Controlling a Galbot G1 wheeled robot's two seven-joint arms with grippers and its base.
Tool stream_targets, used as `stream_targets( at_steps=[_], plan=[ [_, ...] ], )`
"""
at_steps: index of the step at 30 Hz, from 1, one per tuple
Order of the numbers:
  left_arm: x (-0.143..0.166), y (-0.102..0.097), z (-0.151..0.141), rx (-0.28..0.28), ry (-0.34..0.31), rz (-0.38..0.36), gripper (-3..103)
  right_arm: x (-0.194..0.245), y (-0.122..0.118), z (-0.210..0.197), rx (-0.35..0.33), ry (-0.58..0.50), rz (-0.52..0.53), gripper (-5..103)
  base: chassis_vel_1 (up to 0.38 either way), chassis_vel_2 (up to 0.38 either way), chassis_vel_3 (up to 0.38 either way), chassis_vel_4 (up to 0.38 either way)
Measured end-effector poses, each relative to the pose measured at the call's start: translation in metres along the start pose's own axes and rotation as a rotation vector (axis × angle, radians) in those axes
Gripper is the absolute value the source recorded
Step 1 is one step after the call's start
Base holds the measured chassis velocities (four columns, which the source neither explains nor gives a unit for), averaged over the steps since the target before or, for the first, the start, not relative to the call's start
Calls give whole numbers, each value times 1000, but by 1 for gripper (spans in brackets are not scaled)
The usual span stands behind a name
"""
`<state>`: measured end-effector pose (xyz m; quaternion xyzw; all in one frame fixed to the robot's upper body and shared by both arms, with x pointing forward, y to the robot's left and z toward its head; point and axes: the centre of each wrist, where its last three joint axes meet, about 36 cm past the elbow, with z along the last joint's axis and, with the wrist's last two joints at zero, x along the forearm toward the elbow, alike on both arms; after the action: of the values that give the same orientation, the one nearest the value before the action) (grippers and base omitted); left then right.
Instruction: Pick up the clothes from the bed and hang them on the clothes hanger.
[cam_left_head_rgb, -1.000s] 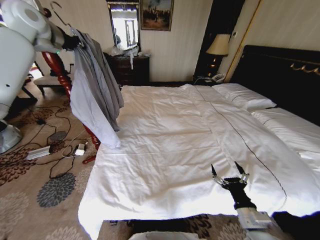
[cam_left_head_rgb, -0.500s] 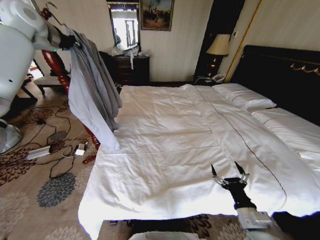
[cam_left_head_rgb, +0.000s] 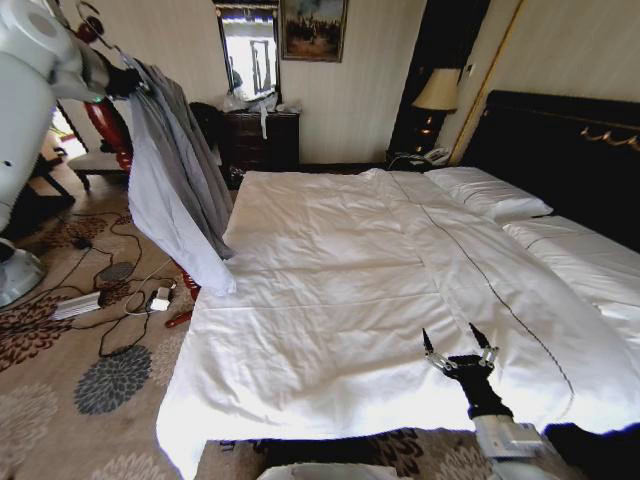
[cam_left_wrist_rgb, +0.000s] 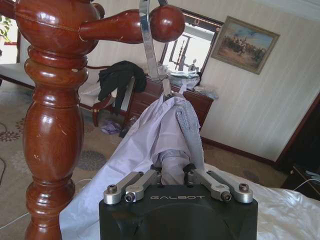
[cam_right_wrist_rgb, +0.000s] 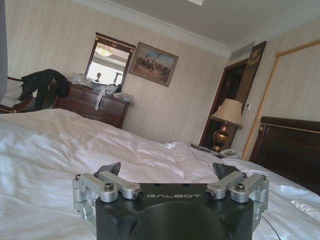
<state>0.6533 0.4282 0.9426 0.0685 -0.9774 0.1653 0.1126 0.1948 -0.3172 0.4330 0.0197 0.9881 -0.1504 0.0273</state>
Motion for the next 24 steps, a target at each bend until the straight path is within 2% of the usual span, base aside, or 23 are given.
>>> stream_targets(
  at_steps=[10,21,24],
  plan=[
    [-8,-1,8,-3,19,-4,16,0,0,0,0,0,0,100,0,0,0,0],
    [-3,17,18,-6,18,-23,16,0,0,0,0,0,0,100,0,0,0,0],
    [-3,18,17,-4,16,-31,13,0,0,0,0,0,0,100,0,0,0,0]
  ],
)
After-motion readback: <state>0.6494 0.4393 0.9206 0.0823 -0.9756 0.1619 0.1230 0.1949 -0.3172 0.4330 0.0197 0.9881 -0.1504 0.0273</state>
